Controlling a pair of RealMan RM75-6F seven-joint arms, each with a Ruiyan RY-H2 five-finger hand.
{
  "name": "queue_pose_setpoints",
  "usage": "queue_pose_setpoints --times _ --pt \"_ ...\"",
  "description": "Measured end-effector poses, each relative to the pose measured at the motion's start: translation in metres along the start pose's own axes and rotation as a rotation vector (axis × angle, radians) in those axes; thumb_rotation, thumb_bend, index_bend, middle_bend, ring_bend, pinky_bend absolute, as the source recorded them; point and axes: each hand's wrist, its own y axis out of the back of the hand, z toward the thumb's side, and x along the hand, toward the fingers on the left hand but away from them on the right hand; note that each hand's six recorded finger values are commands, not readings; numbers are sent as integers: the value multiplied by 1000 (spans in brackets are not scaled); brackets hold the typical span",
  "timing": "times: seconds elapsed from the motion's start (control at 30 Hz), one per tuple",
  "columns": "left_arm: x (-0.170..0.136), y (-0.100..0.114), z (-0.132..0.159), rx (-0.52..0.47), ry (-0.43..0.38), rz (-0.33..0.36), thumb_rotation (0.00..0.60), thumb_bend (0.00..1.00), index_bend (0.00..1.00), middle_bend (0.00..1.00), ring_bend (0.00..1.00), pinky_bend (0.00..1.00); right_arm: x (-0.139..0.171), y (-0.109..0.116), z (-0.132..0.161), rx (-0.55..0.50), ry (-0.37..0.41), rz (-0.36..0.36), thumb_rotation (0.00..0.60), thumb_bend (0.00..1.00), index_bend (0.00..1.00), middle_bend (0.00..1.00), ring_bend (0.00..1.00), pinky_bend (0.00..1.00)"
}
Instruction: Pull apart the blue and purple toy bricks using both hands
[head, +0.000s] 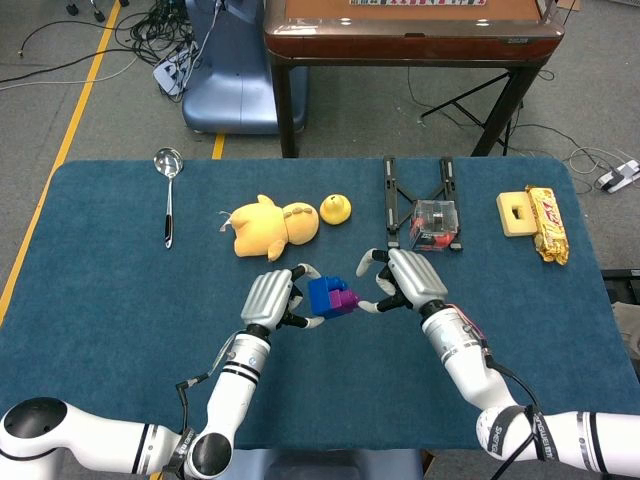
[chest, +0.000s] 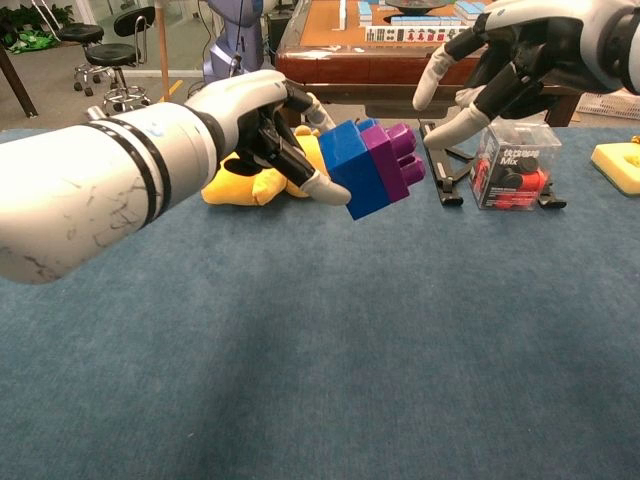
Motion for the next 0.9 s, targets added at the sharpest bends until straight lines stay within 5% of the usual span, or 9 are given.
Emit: queue_pose_setpoints --times 0.9 --pt "1 1 3 3 -4 -3 600 272 618 1000 1000 1000 -2 -3 -1 -57 -3 63 600 174 526 1000 1000 1000"
